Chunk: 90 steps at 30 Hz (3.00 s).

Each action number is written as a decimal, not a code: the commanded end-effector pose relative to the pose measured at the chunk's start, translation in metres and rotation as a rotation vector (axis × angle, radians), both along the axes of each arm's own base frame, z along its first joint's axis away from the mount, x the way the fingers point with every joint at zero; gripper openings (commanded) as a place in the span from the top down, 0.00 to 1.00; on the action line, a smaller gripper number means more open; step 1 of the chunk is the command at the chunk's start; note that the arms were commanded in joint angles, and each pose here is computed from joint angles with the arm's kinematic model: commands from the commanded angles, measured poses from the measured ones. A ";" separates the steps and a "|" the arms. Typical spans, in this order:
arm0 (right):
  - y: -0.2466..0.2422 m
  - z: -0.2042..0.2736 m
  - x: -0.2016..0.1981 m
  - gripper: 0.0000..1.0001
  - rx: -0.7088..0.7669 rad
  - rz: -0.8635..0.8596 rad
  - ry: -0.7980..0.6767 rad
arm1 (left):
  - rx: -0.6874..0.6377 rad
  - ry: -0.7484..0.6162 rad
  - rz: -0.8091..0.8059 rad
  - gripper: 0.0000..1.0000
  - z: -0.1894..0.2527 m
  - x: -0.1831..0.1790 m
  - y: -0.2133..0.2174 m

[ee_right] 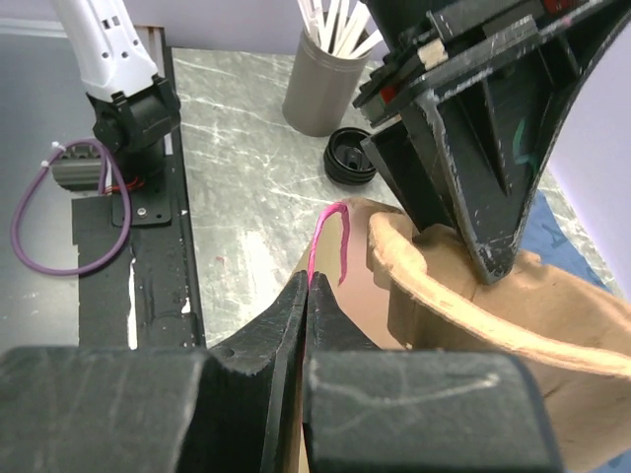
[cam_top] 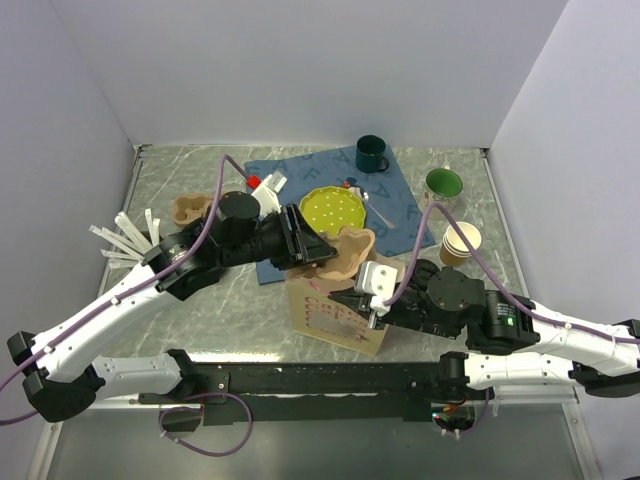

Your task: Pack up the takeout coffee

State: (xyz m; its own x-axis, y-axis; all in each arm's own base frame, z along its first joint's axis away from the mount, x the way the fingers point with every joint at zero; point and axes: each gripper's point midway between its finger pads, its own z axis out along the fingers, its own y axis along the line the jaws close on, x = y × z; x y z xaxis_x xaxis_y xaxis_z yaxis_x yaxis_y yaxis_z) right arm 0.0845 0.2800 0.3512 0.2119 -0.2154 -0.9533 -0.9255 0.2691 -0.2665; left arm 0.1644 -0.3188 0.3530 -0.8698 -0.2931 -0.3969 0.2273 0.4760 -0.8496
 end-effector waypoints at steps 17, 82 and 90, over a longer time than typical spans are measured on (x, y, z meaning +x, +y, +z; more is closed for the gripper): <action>-0.005 -0.009 -0.016 0.97 -0.008 0.067 0.046 | 0.169 -0.185 -0.094 0.80 -0.028 0.001 -0.020; -0.140 -0.035 0.090 0.53 0.187 -1.046 0.707 | 0.537 -0.318 0.023 0.86 -0.052 0.018 -0.027; -0.141 -0.033 0.092 0.55 0.173 -1.068 0.707 | 0.614 -0.343 0.055 0.87 -0.057 0.018 -0.023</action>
